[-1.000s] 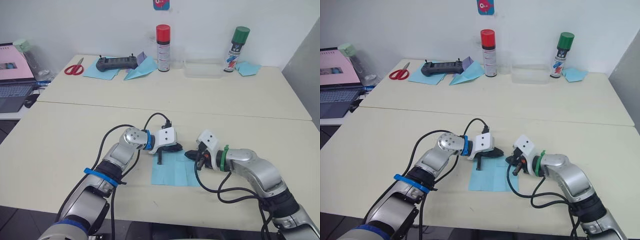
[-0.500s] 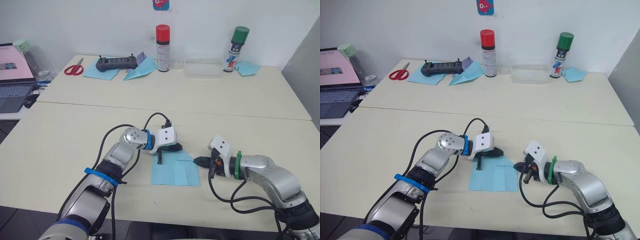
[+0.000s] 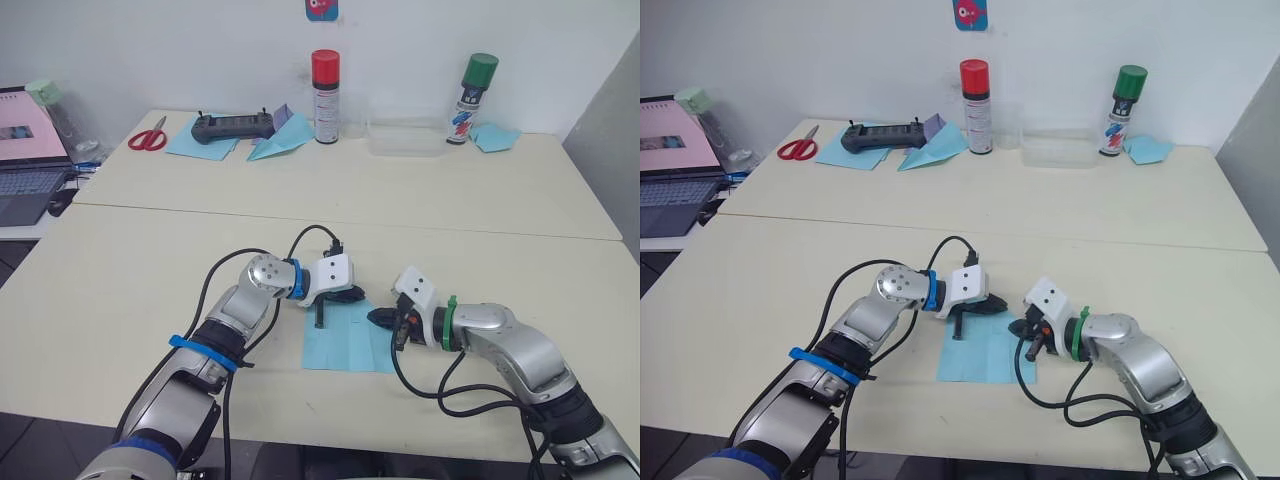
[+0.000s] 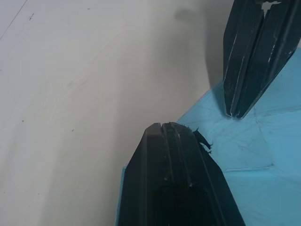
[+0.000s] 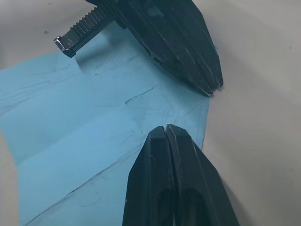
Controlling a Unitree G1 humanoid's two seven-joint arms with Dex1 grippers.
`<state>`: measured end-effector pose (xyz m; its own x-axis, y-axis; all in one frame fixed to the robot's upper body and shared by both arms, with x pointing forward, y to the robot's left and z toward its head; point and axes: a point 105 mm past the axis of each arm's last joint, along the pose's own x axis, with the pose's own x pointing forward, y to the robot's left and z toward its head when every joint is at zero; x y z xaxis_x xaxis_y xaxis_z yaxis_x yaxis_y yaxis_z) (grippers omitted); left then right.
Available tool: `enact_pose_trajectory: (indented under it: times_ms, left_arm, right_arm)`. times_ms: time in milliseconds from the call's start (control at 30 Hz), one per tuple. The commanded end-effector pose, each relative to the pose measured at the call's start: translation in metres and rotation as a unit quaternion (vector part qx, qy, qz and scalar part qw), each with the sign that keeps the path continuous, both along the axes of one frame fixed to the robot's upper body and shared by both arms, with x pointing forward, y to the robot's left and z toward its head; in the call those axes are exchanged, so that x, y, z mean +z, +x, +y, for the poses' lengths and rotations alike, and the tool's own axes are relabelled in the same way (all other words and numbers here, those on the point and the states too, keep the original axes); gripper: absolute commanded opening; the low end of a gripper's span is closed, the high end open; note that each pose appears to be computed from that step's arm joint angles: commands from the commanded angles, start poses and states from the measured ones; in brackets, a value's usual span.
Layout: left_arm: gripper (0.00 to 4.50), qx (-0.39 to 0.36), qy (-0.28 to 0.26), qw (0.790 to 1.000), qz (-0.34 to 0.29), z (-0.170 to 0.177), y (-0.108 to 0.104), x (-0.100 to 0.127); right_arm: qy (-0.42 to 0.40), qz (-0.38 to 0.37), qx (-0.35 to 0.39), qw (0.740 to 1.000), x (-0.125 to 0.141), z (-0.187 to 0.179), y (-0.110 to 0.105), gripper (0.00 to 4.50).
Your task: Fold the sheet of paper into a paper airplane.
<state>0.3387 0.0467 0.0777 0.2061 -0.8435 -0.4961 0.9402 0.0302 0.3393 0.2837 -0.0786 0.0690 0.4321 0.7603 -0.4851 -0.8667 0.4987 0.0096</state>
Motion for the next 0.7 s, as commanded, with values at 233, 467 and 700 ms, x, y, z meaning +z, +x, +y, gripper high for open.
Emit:
enact_pose_trajectory:
  times_ms: [233,467,700]
  left_arm:
    - [0.00,-0.026,-0.029,0.999,0.024,-0.021,-0.012,0.019]
    - [0.00,0.007,0.088,0.996,-0.007,0.016,0.003,-0.019]
    - [0.00,0.081,0.097,0.992,-0.030,0.041,0.026,-0.019]
  right_arm:
    - [-0.030,0.015,-0.029,0.999,-0.016,-0.011,0.004,0.04]
    - [-0.028,0.017,-0.037,0.999,-0.015,-0.013,0.003,0.04]
    - [-0.031,0.018,-0.042,0.998,-0.016,-0.016,0.003,0.04]
